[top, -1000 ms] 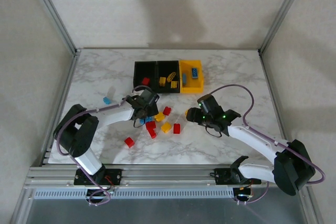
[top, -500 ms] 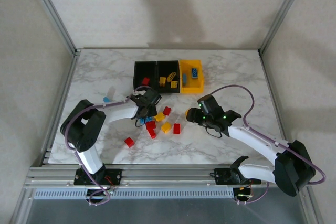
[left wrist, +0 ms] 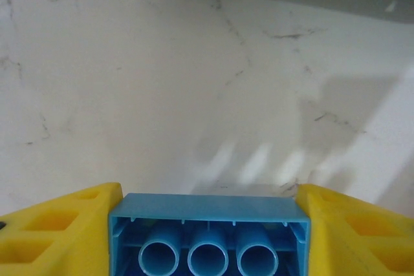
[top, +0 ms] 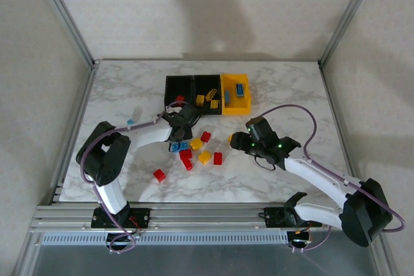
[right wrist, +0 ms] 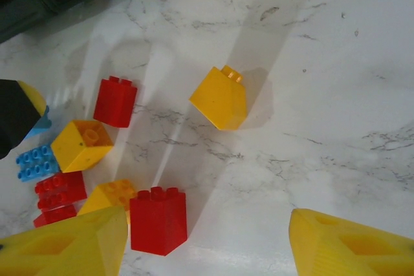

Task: Sort the legos into containers by color
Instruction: Pick up the lego from the center of the table.

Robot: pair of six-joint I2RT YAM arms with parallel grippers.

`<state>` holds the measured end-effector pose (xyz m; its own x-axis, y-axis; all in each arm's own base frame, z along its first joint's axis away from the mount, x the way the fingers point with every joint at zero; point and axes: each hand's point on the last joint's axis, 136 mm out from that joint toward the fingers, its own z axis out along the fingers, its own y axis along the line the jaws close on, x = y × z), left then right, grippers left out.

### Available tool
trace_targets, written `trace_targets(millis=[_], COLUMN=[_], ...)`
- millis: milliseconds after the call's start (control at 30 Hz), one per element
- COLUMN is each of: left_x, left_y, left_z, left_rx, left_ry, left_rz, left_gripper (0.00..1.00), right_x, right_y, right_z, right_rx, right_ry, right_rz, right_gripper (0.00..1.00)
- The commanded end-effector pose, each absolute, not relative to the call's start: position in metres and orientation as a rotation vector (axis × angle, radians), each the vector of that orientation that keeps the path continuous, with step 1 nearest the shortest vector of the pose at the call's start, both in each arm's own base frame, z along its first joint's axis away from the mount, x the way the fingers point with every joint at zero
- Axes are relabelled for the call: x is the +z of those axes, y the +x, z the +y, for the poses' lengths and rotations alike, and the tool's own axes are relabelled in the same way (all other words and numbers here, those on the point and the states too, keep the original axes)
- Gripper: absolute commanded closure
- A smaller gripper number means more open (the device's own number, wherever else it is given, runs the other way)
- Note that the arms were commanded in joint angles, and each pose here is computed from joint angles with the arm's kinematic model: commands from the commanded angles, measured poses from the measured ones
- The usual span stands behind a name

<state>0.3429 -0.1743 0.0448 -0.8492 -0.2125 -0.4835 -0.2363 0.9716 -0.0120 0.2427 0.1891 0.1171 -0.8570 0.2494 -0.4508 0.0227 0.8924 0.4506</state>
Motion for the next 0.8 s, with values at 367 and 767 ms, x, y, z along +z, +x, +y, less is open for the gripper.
trace_targets(millis=[367,767], left_x=[0.140,0.153], left_y=[0.387,0.433], left_z=[-0.268,-0.368], left_rx=[-0.213,-0.388], left_ry=[-0.204,-0.104], left_rz=[2.499,2.467], left_gripper=[0.51,0.51], right_x=[0.144,0.150], right_y=[0.241,0.234], right_z=[0.153,0.133], right_rx=[0.621,0.633], right_ry=[0.287,0.367], right_rz=[2.446,2.399], right_gripper=[0.33,0.33])
